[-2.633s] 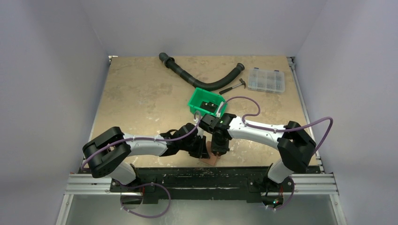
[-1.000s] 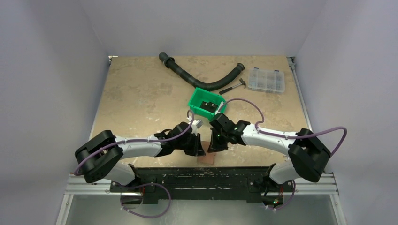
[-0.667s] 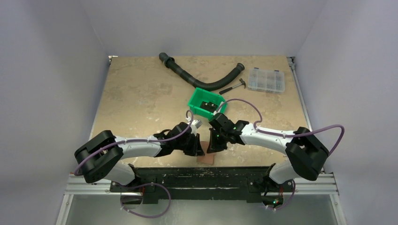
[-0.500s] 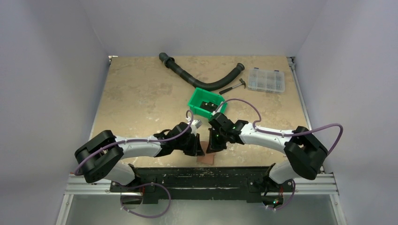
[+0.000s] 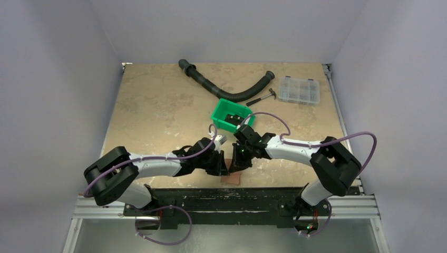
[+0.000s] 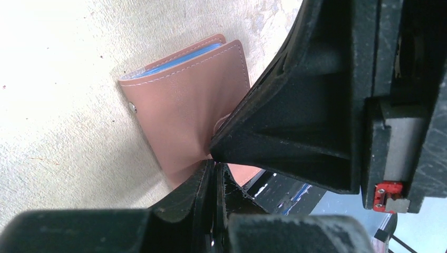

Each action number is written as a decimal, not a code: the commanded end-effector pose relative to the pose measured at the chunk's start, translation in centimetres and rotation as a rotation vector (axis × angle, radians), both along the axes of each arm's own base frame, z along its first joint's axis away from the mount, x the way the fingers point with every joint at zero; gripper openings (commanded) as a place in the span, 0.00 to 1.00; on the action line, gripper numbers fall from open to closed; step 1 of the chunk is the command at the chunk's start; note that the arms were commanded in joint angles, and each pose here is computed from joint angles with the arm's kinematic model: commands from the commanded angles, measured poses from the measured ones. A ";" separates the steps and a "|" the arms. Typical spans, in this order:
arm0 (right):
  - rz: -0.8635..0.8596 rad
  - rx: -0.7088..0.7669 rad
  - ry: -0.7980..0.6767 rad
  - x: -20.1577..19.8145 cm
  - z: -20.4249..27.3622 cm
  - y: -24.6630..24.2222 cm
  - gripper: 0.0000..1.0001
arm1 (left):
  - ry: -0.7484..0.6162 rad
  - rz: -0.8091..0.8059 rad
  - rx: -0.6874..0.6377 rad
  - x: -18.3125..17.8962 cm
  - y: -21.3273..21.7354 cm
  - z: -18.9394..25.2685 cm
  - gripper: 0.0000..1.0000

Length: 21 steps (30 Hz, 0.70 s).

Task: Put the credit cards into the card holder
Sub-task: Close the card holder at the corner of the board.

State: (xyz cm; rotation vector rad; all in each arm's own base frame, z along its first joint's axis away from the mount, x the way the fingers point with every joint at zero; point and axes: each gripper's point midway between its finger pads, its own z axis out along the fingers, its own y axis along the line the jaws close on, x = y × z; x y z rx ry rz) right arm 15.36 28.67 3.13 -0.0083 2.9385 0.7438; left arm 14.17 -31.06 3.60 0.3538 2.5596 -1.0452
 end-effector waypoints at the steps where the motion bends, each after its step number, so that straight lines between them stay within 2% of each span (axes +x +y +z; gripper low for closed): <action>1: -0.026 -0.168 0.061 -1.2 -4.4 -4.0 0.00 | -0.011 0.016 0.006 0.2 0.4 0.0 0.00; 5: -0.060 -0.169 0.078 -1.1 -4.7 -5.0 0.00 | -0.012 0.022 0.005 0.3 0.5 0.0 0.00; 10: -0.116 -0.090 0.108 -1.9 -6.4 -5.6 0.00 | -0.009 0.024 0.003 0.2 0.5 -0.1 0.00; 14: -0.167 0.060 0.122 -2.6 -7.2 -5.1 0.00 | -0.006 0.029 0.005 0.1 0.8 -0.1 0.00; 21: -0.270 0.190 0.125 -2.2 -8.2 -5.7 0.00 | -0.005 0.040 0.013 0.0 1.2 0.0 0.00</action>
